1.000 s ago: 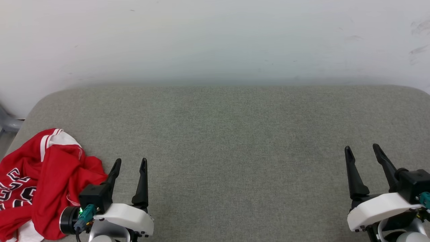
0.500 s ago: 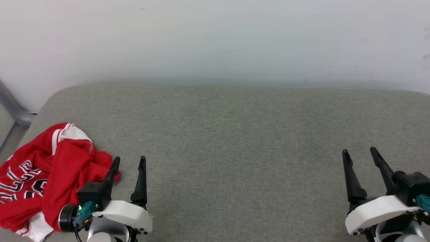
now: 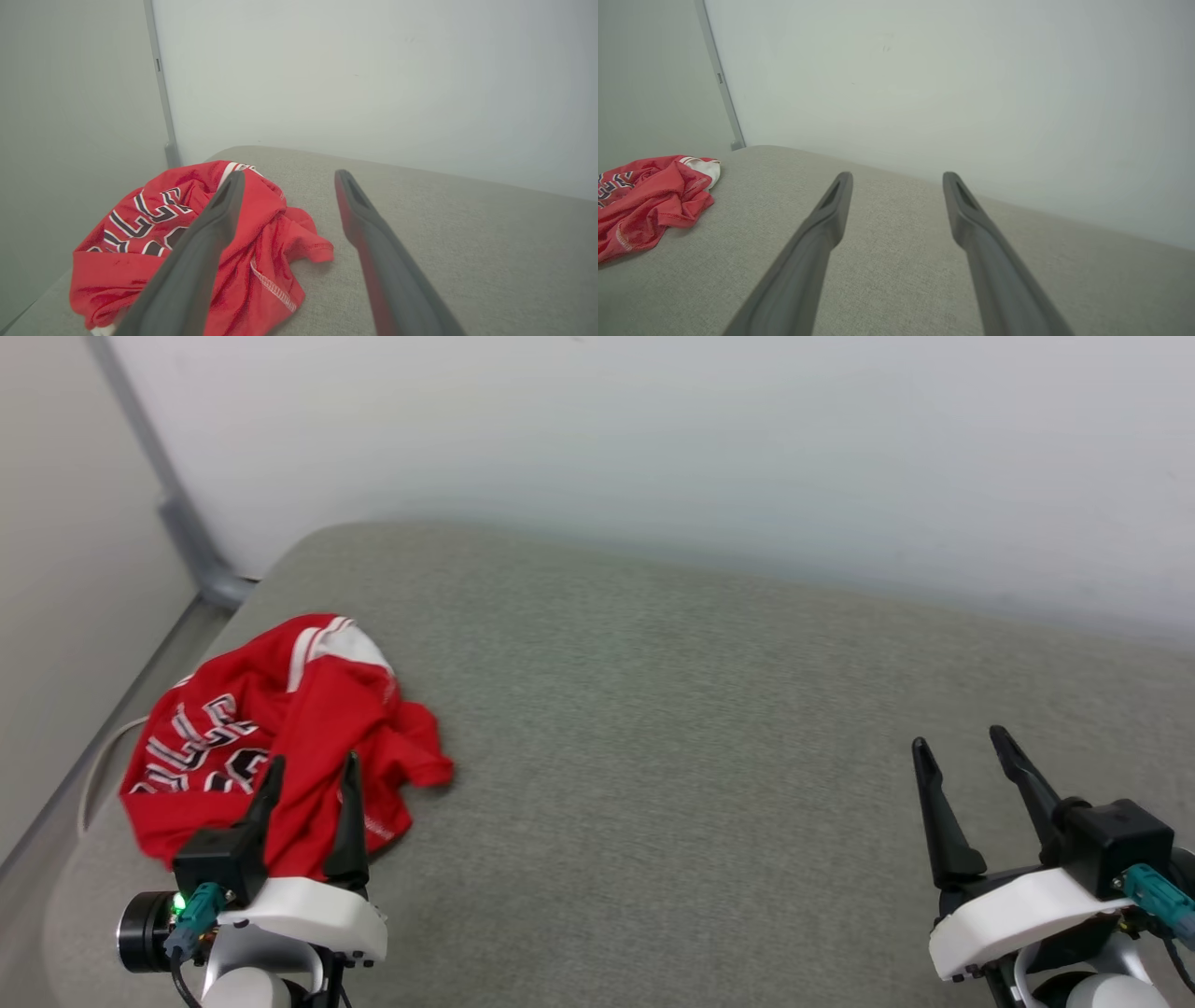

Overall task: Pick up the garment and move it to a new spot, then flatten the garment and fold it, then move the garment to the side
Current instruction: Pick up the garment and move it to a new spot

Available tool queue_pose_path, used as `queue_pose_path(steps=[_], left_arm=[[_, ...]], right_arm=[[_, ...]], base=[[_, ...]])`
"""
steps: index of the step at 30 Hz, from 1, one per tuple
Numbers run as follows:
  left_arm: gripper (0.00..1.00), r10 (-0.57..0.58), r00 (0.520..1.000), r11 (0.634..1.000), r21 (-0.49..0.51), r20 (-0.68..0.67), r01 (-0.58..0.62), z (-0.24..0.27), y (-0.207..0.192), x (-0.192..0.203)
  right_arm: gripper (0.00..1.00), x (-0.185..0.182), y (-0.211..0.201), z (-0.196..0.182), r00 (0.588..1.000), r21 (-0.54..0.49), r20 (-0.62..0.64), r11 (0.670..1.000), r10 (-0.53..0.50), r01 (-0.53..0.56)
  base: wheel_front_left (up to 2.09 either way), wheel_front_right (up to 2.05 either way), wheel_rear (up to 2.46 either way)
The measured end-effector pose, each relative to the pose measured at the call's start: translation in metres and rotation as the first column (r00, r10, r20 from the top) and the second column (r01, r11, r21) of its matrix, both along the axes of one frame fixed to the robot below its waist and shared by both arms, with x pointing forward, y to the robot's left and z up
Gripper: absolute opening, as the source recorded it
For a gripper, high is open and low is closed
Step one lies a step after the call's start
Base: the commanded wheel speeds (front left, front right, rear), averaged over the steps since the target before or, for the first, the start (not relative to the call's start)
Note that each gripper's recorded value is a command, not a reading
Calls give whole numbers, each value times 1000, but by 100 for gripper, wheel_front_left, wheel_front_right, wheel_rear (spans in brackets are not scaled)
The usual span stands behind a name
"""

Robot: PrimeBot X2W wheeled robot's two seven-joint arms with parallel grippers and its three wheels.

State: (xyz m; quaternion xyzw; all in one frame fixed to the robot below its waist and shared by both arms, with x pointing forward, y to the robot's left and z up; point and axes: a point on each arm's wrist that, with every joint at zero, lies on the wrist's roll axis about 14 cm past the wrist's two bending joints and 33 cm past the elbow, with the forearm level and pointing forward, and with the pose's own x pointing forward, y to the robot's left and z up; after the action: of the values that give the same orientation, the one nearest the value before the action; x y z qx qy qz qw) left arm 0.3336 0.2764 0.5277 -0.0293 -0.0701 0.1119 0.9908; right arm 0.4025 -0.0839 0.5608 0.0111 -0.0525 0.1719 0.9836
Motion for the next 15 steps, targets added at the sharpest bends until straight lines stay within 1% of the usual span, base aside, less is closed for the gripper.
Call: queue_pose_path(steps=[6, 15], left_arm=[[100, 118, 993, 993, -1, 13, -118, 4, 35, -30], [100, 254, 967, 967, -1, 18, -254, 7, 70, -71]], right_arm=[[100, 4, 46, -1, 992, 2, -3, 992, 128, -128], [100, 3, 105, -2, 959, 6, -2, 959, 285, -285]], base=[[0, 0, 0], [0, 0, 0]])
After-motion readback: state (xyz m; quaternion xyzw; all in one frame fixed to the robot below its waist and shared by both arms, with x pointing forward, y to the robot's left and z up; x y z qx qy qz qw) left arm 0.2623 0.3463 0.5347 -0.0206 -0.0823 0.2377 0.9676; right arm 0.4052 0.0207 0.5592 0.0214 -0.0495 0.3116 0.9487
